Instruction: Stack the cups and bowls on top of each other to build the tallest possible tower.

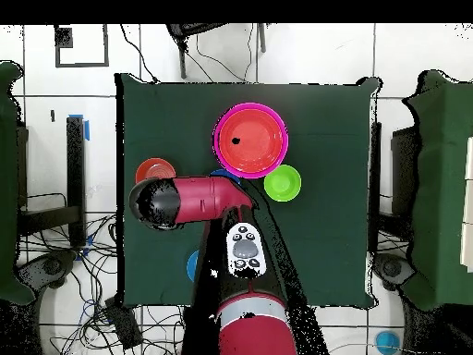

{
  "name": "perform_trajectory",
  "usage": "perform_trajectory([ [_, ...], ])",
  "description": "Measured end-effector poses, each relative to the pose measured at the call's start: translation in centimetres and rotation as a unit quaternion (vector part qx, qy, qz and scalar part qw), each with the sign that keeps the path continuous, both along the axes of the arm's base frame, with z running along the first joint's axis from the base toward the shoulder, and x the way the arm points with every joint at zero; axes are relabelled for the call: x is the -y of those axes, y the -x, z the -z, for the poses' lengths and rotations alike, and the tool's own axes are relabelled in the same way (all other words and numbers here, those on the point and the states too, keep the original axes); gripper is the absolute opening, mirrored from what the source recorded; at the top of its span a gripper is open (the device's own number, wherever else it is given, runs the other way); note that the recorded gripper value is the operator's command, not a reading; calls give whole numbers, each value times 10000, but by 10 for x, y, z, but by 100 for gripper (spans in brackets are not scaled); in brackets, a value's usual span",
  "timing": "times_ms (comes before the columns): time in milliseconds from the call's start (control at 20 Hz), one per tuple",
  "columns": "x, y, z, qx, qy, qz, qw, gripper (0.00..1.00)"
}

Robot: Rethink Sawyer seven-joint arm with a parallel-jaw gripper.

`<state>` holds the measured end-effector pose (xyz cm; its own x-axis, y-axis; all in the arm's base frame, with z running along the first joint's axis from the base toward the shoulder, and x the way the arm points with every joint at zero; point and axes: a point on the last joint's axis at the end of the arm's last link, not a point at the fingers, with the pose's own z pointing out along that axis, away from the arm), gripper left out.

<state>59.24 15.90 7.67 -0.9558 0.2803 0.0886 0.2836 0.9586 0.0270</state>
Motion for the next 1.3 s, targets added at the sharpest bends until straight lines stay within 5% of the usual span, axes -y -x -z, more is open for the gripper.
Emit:
perform_trajectory([
  [1300, 6, 15, 30, -31, 62, -86, 9999, 100],
])
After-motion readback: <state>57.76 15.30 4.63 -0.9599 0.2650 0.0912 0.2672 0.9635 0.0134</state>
